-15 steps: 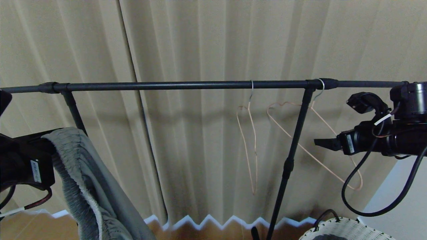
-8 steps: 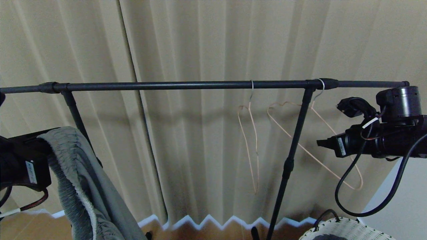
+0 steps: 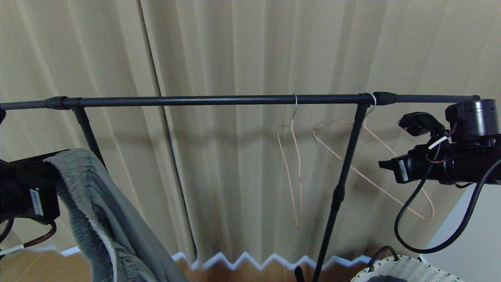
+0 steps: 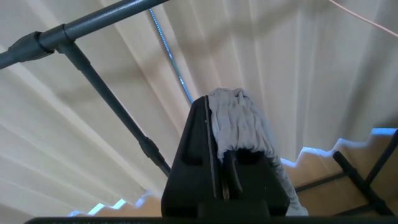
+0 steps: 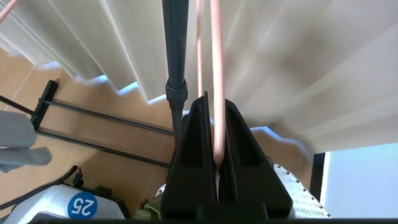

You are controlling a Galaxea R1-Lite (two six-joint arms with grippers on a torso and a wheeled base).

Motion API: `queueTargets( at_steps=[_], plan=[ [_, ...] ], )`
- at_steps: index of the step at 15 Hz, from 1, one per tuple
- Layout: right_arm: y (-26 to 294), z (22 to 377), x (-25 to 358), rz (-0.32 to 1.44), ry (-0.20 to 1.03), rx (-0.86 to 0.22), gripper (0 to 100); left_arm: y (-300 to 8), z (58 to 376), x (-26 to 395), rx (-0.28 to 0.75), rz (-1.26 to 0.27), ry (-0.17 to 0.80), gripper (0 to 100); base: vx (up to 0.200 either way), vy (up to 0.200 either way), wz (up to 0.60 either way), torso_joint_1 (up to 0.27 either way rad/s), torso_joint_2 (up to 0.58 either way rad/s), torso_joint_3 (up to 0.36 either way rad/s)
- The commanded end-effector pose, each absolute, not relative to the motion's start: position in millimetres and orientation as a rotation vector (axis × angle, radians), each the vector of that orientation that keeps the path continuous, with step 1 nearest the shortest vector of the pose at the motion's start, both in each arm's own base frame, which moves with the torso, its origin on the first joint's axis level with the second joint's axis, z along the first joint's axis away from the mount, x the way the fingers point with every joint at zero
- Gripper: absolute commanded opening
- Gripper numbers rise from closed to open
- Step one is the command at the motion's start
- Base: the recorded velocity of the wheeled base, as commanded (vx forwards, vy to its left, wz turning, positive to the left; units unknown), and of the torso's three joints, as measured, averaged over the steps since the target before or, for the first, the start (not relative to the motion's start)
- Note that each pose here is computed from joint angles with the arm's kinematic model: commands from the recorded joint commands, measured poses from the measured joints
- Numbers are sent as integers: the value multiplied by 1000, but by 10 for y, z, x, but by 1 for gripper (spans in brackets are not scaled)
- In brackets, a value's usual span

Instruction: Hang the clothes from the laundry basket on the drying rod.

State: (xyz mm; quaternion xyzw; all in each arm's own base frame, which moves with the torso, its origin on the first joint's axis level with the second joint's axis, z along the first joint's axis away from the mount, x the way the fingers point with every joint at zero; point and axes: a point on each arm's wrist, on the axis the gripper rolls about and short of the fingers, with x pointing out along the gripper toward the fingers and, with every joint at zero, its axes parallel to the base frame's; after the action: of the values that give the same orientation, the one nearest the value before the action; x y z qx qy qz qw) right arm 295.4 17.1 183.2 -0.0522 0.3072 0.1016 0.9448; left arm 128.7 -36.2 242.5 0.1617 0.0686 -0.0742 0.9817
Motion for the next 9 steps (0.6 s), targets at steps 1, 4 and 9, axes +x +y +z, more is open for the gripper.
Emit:
queueTargets(
  at_steps=[1, 4, 9],
  plan=[
    [166, 1888, 2916, 206, 606, -106, 0, -362, 2423, 1288, 326, -149, 139, 0, 0, 0, 0, 0, 0, 0],
    [159, 2000, 2848, 198, 565, -92, 0, -364, 2426, 1291, 326, -151, 139, 0, 0, 0, 0, 0, 0, 0],
    [145, 2135, 2746, 191, 505, -95, 0, -363, 2432, 1288, 325, -150, 136, 0, 0, 0, 0, 0, 0, 0]
  ],
)
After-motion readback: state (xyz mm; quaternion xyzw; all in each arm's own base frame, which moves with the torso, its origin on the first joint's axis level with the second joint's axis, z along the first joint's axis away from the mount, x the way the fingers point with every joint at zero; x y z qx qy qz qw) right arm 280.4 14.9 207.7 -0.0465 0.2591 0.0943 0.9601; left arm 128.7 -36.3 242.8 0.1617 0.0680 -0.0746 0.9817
